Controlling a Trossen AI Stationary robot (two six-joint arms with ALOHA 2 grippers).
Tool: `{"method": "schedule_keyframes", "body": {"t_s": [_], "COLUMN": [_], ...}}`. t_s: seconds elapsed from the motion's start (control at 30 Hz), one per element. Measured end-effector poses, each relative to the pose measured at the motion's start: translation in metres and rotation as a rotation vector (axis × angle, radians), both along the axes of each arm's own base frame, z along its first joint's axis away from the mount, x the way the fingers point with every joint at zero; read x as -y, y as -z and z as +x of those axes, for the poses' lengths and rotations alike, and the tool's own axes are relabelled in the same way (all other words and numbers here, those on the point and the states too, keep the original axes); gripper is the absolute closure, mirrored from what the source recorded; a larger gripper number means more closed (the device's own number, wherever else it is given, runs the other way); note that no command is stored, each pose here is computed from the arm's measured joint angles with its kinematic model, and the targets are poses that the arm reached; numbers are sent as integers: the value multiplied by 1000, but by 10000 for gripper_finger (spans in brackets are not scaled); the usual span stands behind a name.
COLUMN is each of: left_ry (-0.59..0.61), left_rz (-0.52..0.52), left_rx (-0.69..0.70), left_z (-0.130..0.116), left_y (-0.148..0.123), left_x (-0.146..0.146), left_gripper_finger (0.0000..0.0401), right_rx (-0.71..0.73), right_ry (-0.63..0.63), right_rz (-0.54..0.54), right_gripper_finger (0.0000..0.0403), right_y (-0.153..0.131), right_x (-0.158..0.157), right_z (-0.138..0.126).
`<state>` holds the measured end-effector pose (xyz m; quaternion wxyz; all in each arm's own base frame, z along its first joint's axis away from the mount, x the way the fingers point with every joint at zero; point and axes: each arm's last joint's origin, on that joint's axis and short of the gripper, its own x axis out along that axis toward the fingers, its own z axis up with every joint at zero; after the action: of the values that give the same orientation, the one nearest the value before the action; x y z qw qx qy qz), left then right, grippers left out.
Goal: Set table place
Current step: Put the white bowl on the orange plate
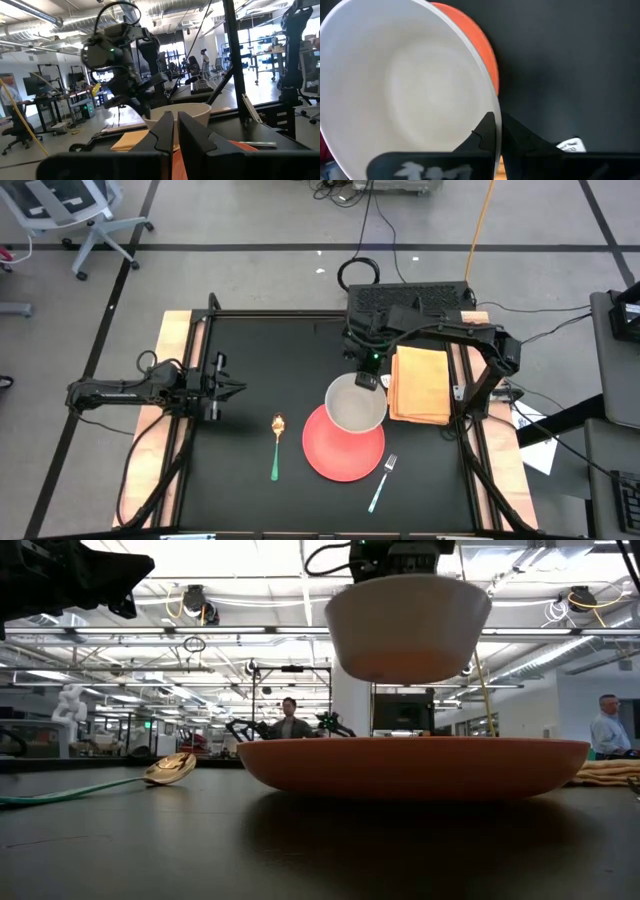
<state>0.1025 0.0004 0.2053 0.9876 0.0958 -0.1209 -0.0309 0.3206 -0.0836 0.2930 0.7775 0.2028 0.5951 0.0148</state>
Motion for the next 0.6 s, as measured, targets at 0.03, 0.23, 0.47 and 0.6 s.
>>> {"method": "schedule_keyframes", "body": {"t_s": [0.03,0.23,0.47,0.6], "left_ry": [0,4,7,7], "left_rz": [0,-15,-27,-27], "left_rx": [0,10,15,15], "left_z": [0,0,0,0], "left_y": [0,-1,-2,-2], "left_x": [0,0,0,0], "left_gripper_finger": [370,370,370,370], "right_rx": [6,38,4,-21], "right_ry": [-2,-2,-15,-39], "right_rz": [-1,1,15,19], "right_gripper_finger": [403,403,403,403], "right_y": [0,-1,10,23], "right_x": [-3,-18,-30,-38], "right_z": [2,10,20,29]}}
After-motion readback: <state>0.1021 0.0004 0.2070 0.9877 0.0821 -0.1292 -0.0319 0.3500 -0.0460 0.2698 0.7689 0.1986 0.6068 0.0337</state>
